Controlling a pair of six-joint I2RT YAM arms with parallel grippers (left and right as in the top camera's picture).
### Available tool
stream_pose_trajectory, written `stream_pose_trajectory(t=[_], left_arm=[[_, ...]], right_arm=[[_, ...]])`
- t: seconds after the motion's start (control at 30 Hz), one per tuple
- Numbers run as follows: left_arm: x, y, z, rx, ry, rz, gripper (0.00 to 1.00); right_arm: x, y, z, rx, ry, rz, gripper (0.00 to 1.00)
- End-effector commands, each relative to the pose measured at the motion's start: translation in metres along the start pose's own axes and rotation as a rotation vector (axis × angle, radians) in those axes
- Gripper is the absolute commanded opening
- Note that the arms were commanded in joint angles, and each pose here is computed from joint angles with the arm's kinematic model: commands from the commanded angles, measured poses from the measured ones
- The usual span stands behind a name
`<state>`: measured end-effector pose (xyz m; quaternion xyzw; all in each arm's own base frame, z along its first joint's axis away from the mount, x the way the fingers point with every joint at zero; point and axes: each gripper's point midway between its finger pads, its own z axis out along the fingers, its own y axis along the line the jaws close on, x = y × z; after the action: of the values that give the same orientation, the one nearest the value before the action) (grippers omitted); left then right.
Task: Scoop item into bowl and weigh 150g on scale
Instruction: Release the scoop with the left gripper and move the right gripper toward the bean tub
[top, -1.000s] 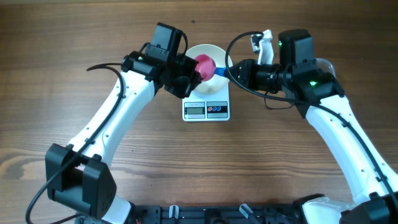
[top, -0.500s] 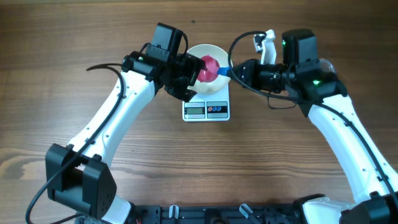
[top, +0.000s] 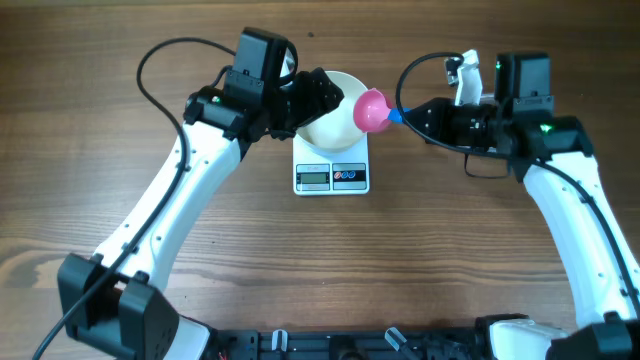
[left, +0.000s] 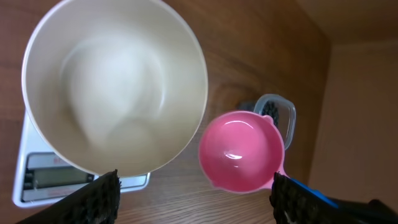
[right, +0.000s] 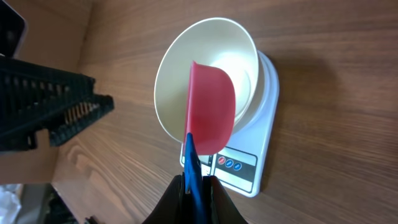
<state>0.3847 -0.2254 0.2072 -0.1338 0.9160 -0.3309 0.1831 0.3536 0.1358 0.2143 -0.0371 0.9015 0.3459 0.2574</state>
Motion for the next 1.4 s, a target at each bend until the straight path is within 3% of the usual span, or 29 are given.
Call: stream_pose_trajectory(t=[0.0,0.17,0.33,0.37,0.4,0.43,0.6,0.73,0.93,1.37], left_arm=[[-0.010,-0.013,-0.026,0.011,-0.086,0.223,0.80],[-0.012,0.006,-0.030,-0.094,-0.108,0.238,0.80],[0.007,0.024,-0.031,-0.156,-0.019,0.295,0.64],[0.015,0.031,-0.032,-0.182,0.016,0.292,0.42],[0.019,0.035,-0.032,-0.196,0.035,0.285,0.10],[0.027,0.041,-0.033,-0.215,0.067,0.275,0.04],[0.101,0.052,0.010,-0.226,0.222,0.368,0.04],[0.131,0.060,0.057,-0.218,0.196,0.433,0.04],[0.123,0.093,0.103,-0.371,0.126,0.488,0.04],[0.105,0.119,0.135,-0.473,0.061,0.608,0.04]], right_arm=[[-0.010,0.010,-0.026,0.051,-0.076,-0.100,0.04],[-0.007,0.020,-0.047,0.076,-0.113,-0.145,0.04],[-0.009,0.013,-0.054,0.120,-0.133,-0.137,0.04],[-0.010,0.009,-0.056,0.127,-0.140,-0.128,0.04],[-0.011,0.006,-0.058,0.135,-0.143,-0.119,0.04],[-0.011,-0.002,-0.061,0.150,-0.146,-0.097,0.04],[-0.010,-0.040,-0.084,0.230,-0.163,0.018,0.04],[-0.005,-0.059,-0.091,0.315,-0.151,0.037,0.04],[-0.003,-0.060,-0.091,0.319,-0.143,0.043,0.04],[-0.003,-0.060,-0.091,0.319,-0.143,0.044,0.04]])
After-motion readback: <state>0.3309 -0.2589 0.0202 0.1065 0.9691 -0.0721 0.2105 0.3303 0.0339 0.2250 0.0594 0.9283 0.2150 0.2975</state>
